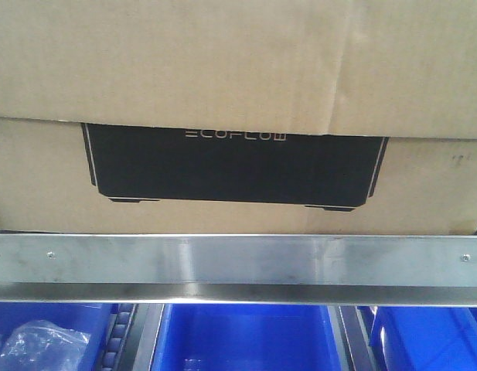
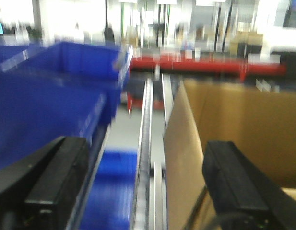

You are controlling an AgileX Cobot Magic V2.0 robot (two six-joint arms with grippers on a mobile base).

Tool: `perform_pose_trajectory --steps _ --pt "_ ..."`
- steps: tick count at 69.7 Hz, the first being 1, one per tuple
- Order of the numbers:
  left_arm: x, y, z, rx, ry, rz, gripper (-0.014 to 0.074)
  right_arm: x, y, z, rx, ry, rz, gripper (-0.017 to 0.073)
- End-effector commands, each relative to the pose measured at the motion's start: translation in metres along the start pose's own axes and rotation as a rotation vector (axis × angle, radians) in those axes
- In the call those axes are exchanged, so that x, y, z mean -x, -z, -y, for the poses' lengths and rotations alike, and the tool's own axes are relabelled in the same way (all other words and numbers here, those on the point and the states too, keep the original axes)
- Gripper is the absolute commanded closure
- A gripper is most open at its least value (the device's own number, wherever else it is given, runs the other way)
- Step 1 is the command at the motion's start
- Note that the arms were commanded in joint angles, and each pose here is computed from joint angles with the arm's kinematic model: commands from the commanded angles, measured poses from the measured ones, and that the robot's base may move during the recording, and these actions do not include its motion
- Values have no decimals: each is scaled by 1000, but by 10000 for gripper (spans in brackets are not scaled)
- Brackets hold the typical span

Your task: Grab box from left shelf to table start

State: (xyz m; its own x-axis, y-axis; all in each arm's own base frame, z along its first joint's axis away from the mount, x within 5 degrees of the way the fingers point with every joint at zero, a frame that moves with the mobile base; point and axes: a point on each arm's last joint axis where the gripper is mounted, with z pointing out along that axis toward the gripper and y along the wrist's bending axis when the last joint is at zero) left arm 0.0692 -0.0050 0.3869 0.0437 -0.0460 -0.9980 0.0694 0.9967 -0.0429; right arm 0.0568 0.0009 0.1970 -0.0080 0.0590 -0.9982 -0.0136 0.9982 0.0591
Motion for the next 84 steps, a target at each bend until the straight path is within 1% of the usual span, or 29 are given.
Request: perform_pose_trajectory --steps 1,7,9,12,13,15,18,22,25,34,48,58,66,84 --pt "25 -15 4 -29 54 -34 160 15 2 0 -1 -2 121 503" --pt "36 -35 9 -66 120 -177 159 15 2 0 -1 -2 121 503" --pt "39 -42 10 -80 119 -218 159 15 2 0 -1 -2 121 503" --pt "44 -54 13 -110 99 -277 159 15 2 0 -1 -2 121 503" --pt "46 -58 15 -124 101 -289 159 15 2 0 -1 -2 121 503" --pt "50 -69 18 -155 88 -317 159 15 2 0 -1 -2 121 503" --pt "55 -81 21 -188 103 -335 159 15 2 0 -1 -2 121 503" --pt "60 -97 24 -218 138 -359 159 15 2 0 -1 -2 121 503" --pt "65 -105 26 -229 145 -372 159 15 2 0 -1 -2 121 503" --pt "68 -139 27 -243 147 -448 159 15 2 0 -1 -2 121 503" --pt "69 -176 28 -255 144 -515 160 15 2 0 -1 -2 121 503" --pt "65 -195 28 -264 114 -543 160 15 2 0 -1 -2 121 503" --pt "63 -209 28 -267 111 -573 160 15 2 0 -1 -2 121 503" --pt "58 -234 27 -259 106 -587 161 15 2 0 -1 -2 121 503"
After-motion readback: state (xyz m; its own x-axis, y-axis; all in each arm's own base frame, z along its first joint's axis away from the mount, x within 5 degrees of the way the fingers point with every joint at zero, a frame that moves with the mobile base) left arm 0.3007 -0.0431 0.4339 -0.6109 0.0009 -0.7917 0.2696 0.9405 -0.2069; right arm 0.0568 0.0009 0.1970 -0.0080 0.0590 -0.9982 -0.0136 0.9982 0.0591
